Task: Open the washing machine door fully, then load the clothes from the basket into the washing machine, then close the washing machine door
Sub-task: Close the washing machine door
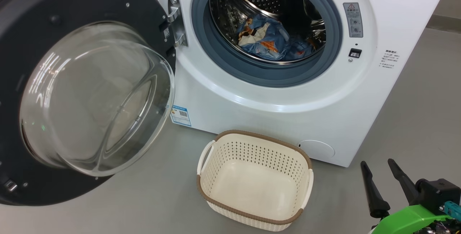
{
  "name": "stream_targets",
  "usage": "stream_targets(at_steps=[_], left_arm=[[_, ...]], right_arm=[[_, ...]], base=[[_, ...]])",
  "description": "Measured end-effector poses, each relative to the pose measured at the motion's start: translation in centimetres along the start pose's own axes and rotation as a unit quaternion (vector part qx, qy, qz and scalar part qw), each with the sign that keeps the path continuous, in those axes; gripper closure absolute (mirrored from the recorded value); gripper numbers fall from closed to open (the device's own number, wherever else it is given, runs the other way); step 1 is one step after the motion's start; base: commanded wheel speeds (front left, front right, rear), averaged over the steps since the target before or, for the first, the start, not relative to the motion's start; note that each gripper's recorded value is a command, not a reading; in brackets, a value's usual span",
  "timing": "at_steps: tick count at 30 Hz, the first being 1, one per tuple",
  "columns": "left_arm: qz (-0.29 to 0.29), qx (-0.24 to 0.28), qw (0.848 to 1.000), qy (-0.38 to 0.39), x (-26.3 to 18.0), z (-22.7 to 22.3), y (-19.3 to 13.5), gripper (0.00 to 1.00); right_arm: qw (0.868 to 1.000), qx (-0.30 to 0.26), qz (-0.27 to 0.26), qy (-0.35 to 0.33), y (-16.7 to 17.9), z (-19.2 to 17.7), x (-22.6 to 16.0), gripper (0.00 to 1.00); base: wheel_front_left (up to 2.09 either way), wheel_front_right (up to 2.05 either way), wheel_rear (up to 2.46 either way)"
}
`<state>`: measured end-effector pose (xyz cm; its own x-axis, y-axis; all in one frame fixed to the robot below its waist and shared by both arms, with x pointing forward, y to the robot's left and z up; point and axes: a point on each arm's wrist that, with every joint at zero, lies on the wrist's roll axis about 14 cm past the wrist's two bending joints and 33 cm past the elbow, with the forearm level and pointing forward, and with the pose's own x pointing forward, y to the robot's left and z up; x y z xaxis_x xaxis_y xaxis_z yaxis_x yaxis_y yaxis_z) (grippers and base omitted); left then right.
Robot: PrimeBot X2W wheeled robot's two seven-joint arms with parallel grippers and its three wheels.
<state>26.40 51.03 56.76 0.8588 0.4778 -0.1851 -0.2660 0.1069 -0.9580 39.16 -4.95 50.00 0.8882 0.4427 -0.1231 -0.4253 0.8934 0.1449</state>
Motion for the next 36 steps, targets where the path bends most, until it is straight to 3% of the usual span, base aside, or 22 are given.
stream_targets(at_steps=[10, 23, 36], left_arm=[[-0.013, 0.027, 0.998, 0.059, 0.0, -2.0, -0.1, 1.0], [-0.043, 0.023, 0.988, 0.144, -1.0, -6.2, 0.2, 1.0], [-0.118, 0.014, 0.965, 0.233, -2.8, -11.2, -2.0, 1.0]], right_arm=[[1.0, 0.003, 0.001, 0.009, 0.0, -0.5, 0.2, 0.0], [1.0, 0.004, 0.006, 0.018, 0.1, -0.9, 0.8, 0.0], [1.0, 0.003, 0.009, 0.021, 0.2, -1.1, 0.9, 0.0]], base=[[0.0, 0.0, 0.0], [0.0, 0.0, 0.0], [0.0, 0.0, 0.0]])
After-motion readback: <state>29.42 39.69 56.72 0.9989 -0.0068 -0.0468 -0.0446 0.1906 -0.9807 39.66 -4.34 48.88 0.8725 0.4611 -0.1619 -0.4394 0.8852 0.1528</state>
